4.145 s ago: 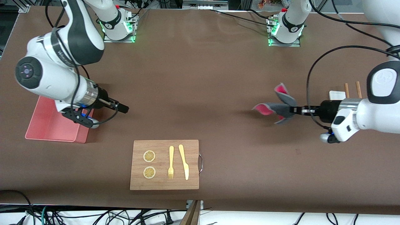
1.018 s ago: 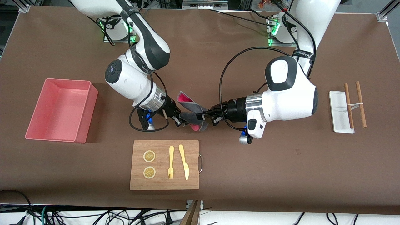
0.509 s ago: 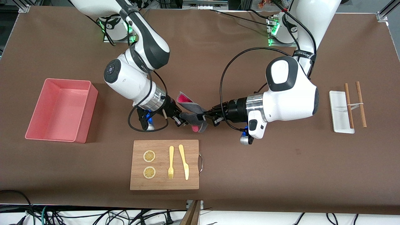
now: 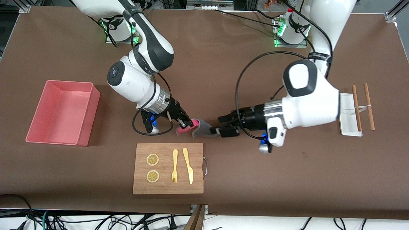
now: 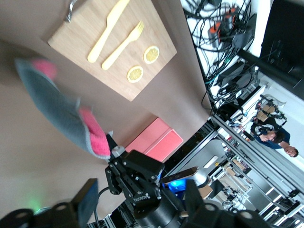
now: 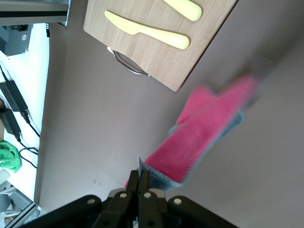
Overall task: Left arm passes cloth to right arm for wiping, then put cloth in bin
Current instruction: 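Pull the cloth toward the pink bin while the left gripper withdraws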
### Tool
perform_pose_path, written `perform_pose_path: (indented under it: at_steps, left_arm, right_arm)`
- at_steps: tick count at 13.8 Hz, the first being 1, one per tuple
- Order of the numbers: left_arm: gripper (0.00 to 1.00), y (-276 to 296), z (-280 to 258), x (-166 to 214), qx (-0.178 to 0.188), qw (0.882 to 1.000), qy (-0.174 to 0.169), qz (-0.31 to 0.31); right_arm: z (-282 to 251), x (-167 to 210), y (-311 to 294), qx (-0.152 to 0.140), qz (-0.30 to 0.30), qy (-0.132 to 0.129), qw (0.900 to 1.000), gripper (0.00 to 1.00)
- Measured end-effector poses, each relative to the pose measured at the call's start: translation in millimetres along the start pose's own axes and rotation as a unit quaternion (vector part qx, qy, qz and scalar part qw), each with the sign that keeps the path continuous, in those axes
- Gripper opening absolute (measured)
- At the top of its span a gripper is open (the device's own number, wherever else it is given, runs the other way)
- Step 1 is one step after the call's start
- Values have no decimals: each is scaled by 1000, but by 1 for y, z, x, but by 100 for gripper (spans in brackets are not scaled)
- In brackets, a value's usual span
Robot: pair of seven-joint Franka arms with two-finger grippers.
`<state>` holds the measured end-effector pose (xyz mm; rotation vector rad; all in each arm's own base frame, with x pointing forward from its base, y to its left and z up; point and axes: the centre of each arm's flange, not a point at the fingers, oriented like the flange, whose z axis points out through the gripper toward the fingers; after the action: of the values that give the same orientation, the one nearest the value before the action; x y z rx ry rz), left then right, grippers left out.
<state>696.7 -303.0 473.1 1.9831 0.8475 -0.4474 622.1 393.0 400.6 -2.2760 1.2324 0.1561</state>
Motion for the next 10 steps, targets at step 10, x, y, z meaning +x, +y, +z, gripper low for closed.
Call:
perform_pose_path:
  at_steps: [10]
  left_arm:
    - [100, -26, -122, -12, 114, 992, 49, 29]
  right_arm:
    - [79, -57, 69, -222, -51, -79, 971, 2]
